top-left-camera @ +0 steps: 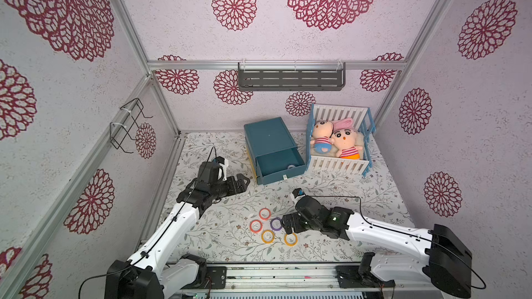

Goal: Place the transparent tape into the drawer according to color
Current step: Pick up the tape at the center of the board.

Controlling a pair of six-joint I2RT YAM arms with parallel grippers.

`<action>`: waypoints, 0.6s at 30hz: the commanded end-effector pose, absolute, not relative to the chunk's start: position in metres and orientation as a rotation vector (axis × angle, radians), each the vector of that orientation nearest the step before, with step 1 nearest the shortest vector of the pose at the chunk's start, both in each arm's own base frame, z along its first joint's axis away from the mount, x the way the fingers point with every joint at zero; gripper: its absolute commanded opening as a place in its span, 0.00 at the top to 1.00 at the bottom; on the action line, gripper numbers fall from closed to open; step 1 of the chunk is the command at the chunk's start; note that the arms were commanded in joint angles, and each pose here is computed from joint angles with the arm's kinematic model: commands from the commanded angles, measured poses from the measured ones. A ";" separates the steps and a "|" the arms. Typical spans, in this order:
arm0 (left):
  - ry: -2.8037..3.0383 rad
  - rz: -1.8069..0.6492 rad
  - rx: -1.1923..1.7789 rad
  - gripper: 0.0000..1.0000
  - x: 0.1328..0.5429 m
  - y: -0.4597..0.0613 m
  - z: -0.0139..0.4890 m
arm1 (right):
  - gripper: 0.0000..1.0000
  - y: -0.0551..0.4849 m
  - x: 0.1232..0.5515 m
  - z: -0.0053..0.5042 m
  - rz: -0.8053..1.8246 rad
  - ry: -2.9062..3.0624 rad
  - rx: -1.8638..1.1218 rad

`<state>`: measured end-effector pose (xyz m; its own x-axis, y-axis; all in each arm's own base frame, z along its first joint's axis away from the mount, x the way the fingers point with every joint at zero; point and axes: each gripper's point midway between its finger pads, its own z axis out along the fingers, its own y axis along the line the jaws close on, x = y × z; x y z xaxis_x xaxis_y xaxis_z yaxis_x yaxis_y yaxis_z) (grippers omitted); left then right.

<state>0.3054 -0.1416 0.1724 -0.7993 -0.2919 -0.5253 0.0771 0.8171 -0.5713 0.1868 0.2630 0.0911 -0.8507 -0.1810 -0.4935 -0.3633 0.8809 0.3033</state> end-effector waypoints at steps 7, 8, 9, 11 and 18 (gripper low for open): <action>2.375 -0.800 -0.181 0.03 0.299 -0.140 0.167 | 0.01 0.273 0.199 0.075 0.425 2.572 -0.312; 2.380 -0.802 -0.188 0.03 0.298 -0.140 0.165 | 0.01 0.272 0.200 0.074 0.413 2.576 -0.301; 2.383 -0.803 -0.197 0.03 0.297 -0.139 0.163 | 0.01 0.272 0.200 0.072 0.405 2.579 -0.294; 2.395 -0.812 -0.203 0.03 0.295 -0.140 0.159 | 0.01 0.273 0.200 0.069 0.395 2.584 -0.283; 2.392 -0.833 -0.213 0.03 0.291 -0.141 0.154 | 0.01 0.279 0.202 0.058 0.346 2.600 -0.267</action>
